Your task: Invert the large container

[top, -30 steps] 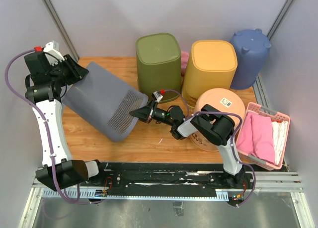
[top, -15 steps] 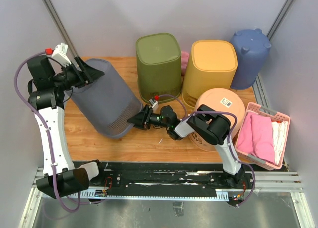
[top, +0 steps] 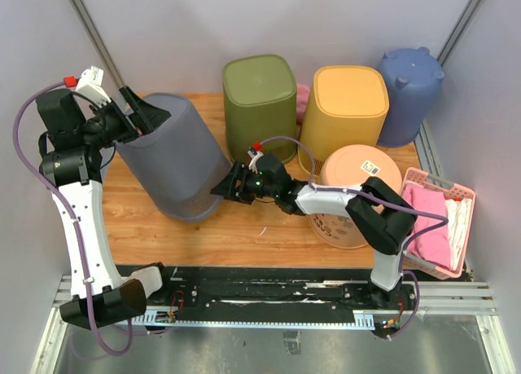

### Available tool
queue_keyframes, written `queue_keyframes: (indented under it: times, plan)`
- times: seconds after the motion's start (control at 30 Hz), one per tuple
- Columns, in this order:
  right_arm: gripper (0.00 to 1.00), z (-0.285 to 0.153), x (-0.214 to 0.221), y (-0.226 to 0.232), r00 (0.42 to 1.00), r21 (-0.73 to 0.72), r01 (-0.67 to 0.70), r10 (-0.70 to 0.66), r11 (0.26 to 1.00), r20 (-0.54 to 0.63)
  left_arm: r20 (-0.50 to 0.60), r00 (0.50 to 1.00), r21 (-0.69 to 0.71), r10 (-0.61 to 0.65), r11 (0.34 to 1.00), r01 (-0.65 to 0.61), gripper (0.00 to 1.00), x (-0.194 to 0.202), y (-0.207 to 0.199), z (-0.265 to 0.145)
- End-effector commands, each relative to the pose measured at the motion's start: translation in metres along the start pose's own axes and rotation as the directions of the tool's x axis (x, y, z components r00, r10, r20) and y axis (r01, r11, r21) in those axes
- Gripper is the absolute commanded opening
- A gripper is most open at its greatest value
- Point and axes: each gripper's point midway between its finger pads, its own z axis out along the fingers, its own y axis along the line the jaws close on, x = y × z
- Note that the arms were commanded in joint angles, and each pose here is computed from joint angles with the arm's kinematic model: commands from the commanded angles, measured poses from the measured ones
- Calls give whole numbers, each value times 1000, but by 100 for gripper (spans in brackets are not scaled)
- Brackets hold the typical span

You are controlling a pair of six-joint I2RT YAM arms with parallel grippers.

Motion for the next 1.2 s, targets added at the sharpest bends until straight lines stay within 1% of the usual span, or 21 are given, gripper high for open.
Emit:
queue_keyframes:
  times: [0.0,0.07,0.17,0.2,0.33,0.43,0.53,0.6,0.67,0.7,0.77,0.83,0.9,0.97,1.07,1.1,1.17]
  plan:
    - [68,-10,10,-36,997,260,68,-54,963,-59,56,997,-27,45,999,-43,99,-14,-7,-9]
    - [69,-14,13,-43,994,324,90,-65,942,-86,57,997,-27,48,999,-46,99,-14,-7,-10]
    - [69,-23,16,-38,990,349,118,-85,930,-109,66,996,-33,67,997,-65,99,-18,-8,-11]
    - [69,-28,15,-34,989,343,132,-101,930,-107,68,995,-32,73,997,-71,99,-20,-10,-12]
    - [70,-52,-5,-2,970,327,239,-237,914,-48,99,990,-31,97,995,-94,99,-32,-18,-17]
    - [70,-75,-29,33,918,316,380,-396,869,-14,114,986,-27,121,993,-119,99,-39,-22,-18]
    - [70,-101,-51,72,834,286,526,-551,801,9,110,984,-19,138,990,-136,99,-42,-22,-14]
    - [70,-126,-66,84,754,322,617,-657,718,20,113,982,-13,149,989,-149,99,-43,-26,-10]
    - [71,-156,-88,87,671,430,656,-740,620,44,122,979,-25,162,987,-160,99,-44,-32,-2]
    - [72,-175,-102,90,628,500,655,-776,567,57,119,978,-31,168,986,-166,99,-42,-35,3]
    - [77,-218,-129,90,546,650,619,-836,441,47,100,978,-34,183,983,-181,99,-35,-44,17]
    - [78,-266,-153,95,471,783,539,-882,312,27,75,977,-51,199,979,-195,99,-23,-50,32]
    - [79,-309,-169,99,416,873,448,-909,193,-12,57,979,-95,198,977,-192,99,-11,-49,45]
    - [79,-350,-177,99,381,930,357,-923,89,-57,57,982,-118,180,978,-172,99,-1,-46,54]
    - [81,-398,-178,92,361,970,241,-924,-35,-123,71,984,-151,161,977,-149,99,8,-34,62]
    - [81,-410,-176,88,361,975,213,-923,-56,-132,70,984,-182,162,972,-147,99,11,-25,62]
    - [82,-427,-171,82,365,983,167,-922,-73,-130,71,983,-233,169,961,-149,99,16,-12,62]
